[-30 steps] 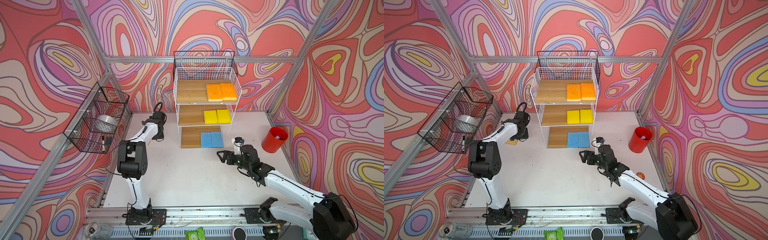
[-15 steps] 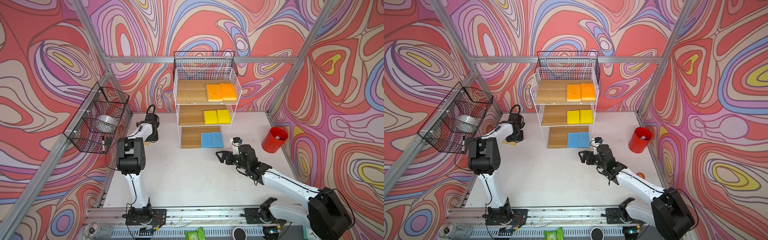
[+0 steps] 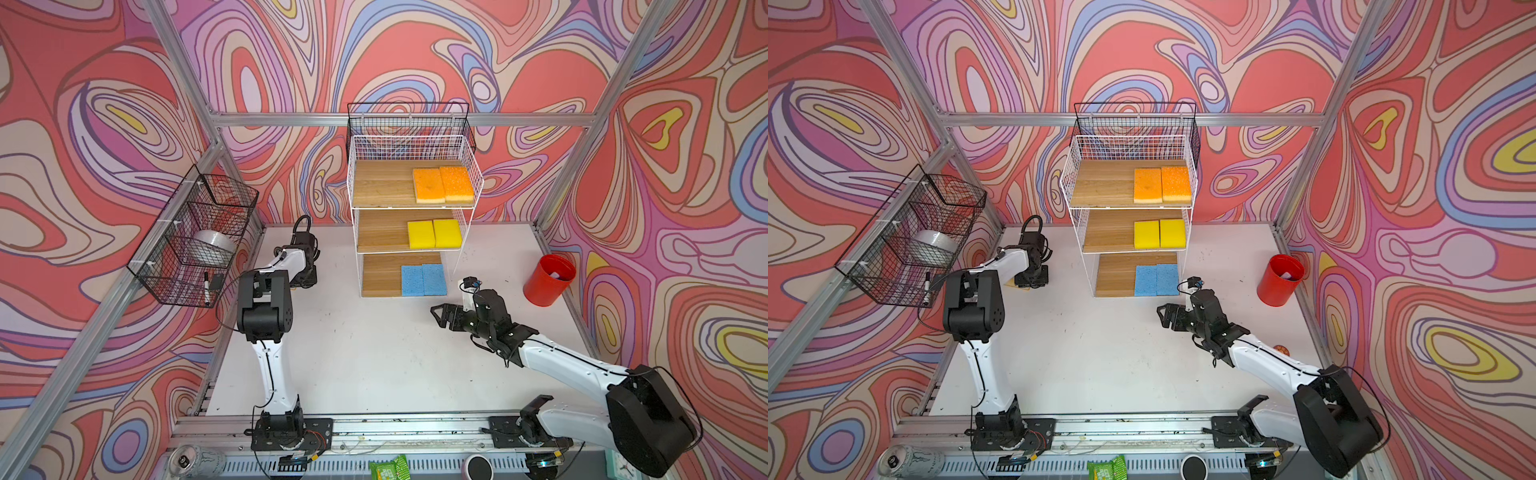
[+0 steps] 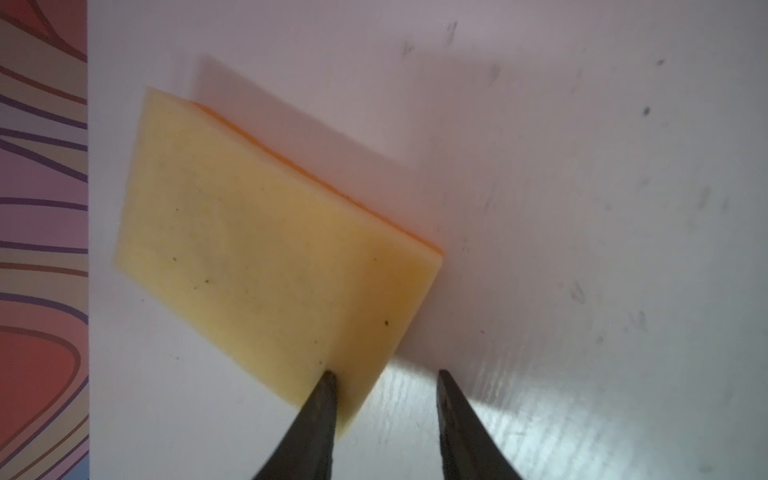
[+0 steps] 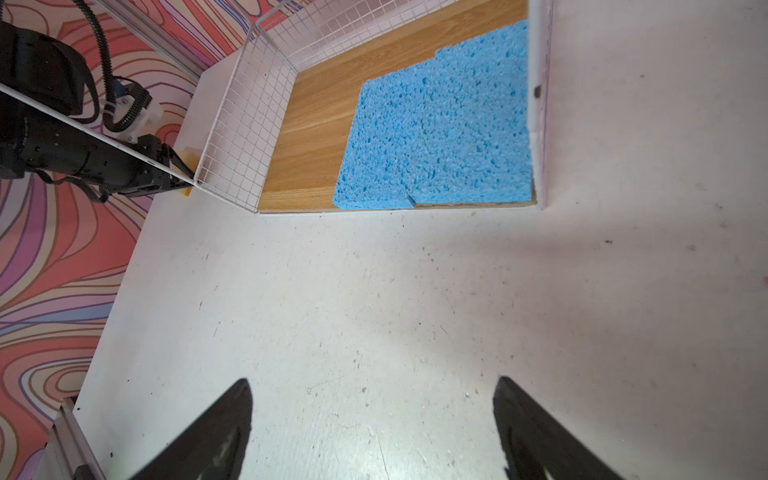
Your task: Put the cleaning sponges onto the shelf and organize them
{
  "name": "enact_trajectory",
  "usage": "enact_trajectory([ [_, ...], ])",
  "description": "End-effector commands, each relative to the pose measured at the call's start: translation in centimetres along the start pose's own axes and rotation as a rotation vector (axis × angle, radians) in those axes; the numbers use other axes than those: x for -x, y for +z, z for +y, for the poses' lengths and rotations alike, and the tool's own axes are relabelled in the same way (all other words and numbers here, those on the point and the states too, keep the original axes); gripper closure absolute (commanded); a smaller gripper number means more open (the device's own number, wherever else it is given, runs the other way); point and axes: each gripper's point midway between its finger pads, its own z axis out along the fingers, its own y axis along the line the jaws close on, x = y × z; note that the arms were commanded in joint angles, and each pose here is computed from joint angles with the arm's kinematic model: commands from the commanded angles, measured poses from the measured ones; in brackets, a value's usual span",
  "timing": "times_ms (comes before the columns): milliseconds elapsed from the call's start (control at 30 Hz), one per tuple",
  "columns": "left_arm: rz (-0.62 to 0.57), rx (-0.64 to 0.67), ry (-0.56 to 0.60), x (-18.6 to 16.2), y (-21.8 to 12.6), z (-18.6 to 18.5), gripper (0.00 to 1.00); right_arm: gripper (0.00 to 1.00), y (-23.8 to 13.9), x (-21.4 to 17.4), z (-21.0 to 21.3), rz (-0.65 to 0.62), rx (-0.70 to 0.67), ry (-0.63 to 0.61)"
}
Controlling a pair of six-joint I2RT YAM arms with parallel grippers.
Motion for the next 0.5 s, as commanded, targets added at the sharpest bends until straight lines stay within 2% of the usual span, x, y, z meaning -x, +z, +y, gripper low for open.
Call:
enact_trajectory([
  [0, 0.034, -0.012, 0.009, -0.4, 1.2, -0.1, 0.67, 0.06, 0.3, 0.5, 0.0, -0.008, -0.002, -0.010],
  [167, 0.040, -0.003, 0.014, -0.5, 1.3, 0.0, 0.80, 0.07, 0.4, 0.4, -0.2, -0.007, -0.006, -0.005],
  [300, 0.028, 0.002, -0.002, -0.5, 0.9, 0.2, 0.96, 0.07, 0.4, 0.4, -0.3, -0.005, -0.010, -0.004],
  [467, 0.006, -0.032, -0.038, -0.1, -0.5, 0.1, 1.00, 0.07, 0.3, 0.4, 0.0, -0.006, 0.000, 0.000],
])
